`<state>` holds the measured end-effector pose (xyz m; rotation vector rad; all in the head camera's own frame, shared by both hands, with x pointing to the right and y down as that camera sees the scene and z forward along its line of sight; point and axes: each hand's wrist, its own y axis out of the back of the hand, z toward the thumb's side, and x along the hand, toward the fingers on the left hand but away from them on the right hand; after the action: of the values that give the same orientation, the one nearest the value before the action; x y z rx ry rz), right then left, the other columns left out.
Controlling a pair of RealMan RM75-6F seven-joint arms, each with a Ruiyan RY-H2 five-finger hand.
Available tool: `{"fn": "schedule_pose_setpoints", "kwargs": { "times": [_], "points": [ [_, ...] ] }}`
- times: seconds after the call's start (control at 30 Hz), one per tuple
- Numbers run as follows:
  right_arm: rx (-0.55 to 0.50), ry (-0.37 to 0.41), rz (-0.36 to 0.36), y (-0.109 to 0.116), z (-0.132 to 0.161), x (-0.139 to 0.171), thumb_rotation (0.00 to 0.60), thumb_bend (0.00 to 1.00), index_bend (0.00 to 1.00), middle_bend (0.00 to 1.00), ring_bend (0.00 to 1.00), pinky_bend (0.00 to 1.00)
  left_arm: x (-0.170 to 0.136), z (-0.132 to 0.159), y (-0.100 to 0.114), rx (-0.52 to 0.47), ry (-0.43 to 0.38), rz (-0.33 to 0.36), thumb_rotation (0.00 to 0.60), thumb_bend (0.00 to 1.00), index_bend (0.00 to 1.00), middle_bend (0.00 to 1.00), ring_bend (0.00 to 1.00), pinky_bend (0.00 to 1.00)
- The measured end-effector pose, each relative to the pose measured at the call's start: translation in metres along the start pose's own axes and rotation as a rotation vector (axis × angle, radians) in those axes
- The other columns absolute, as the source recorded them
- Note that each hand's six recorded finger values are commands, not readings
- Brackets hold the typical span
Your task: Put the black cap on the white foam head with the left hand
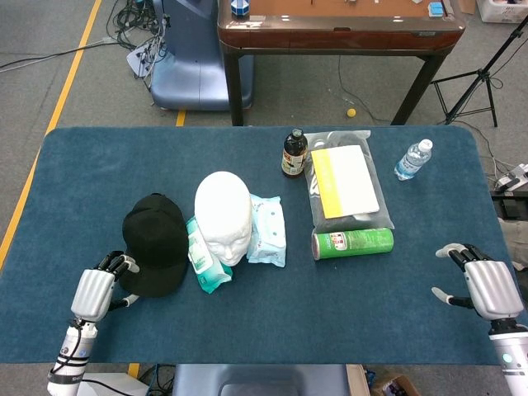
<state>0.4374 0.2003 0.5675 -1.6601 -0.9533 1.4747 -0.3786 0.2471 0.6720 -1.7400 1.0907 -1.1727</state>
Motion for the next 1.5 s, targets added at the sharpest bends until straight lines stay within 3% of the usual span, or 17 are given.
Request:
{"fn": "schedule_pose_setpoints", "kwargs": {
  "times": [0.3, 0.63, 0.93, 1.27, 1.5],
  "points": [
    [-0.004, -0.002, 0.001, 0.000, -0.001, -0.001, 0.600, 0.05, 0.35, 0.32, 0.26, 0.47, 0.000, 0.003, -0.002, -0.035, -0.021, 0.020, 0.600, 0.02, 0.51, 0.35, 0.21, 0.47],
    [-0.002, -0.003, 0.003, 0.000, -0.001, -0.001, 0.600, 0.05, 0.35, 0.32, 0.26, 0.47, -0.002, 0.005, -0.007, -0.055, -0.040, 0.020, 0.600, 0.28, 0.54, 0.35, 0.21, 0.47],
    [-0.003, -0.004, 0.005, 0.000, -0.001, -0.002, 0.600, 0.05, 0.35, 0.32, 0.26, 0.47, -0.004, 0.005, -0.009, -0.069, -0.045, 0.029, 0.600, 0.39, 0.56, 0.35, 0.20, 0.47],
    [-0.004, -0.003, 0.006, 0.000, -0.001, -0.002, 0.600, 0.05, 0.35, 0.32, 0.25, 0.47, -0.004, 0.010, 0.001, -0.107, -0.062, 0.098, 0.600, 0.42, 0.69, 0.35, 0.20, 0.47],
    [-0.004, -0.001, 0.003, 0.000, -0.001, -0.001, 0.600, 0.05, 0.35, 0.32, 0.25, 0.47, -0.002, 0.011, 0.004, -0.101, -0.051, 0.124, 0.600, 0.42, 0.70, 0.35, 0.20, 0.47]
  ]
}}
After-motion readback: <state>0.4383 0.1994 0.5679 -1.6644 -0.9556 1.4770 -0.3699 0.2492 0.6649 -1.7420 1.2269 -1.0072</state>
